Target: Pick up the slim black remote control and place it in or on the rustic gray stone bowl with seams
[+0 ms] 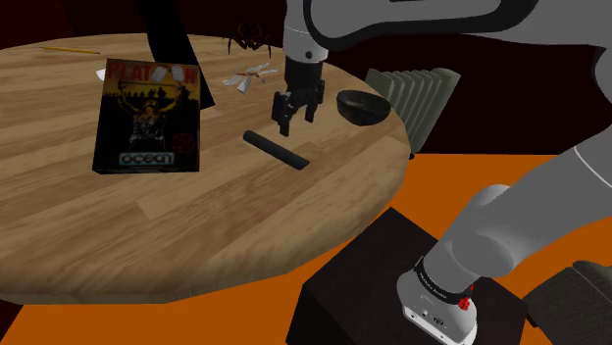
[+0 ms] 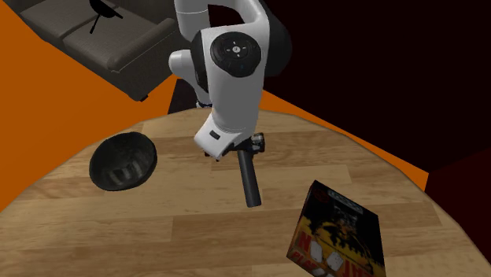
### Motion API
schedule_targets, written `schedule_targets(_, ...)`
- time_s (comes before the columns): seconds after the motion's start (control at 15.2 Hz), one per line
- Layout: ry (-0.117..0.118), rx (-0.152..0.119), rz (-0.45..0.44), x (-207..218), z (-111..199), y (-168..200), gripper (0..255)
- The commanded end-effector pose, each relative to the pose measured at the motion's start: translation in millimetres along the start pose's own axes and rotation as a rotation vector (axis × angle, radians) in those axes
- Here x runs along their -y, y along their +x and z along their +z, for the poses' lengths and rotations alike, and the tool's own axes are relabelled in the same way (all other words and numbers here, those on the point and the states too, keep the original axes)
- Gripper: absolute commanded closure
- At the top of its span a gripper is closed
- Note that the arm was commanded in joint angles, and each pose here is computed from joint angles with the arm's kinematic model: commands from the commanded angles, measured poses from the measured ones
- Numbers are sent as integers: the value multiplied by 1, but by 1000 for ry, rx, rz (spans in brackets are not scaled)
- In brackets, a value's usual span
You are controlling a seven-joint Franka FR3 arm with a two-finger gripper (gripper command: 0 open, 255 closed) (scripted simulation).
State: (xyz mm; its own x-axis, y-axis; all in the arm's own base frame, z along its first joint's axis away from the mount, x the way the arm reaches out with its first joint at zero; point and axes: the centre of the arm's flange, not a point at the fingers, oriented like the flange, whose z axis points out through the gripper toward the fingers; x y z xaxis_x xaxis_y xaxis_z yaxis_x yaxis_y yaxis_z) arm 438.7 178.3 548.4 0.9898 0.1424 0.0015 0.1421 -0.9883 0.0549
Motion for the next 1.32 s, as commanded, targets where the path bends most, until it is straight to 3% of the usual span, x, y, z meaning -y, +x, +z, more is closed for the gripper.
schedule_targets(0.0, -10, -3, 1, 18, 8, 19, 0)
schedule_targets(0.2, -26, -8, 1, 45, 17, 48, 0)
schedule_targets(0.73, -26, -8, 1, 46, 57, 49, 0)
schedule_targets(1.25, -26, -8, 1, 46, 57, 49, 0)
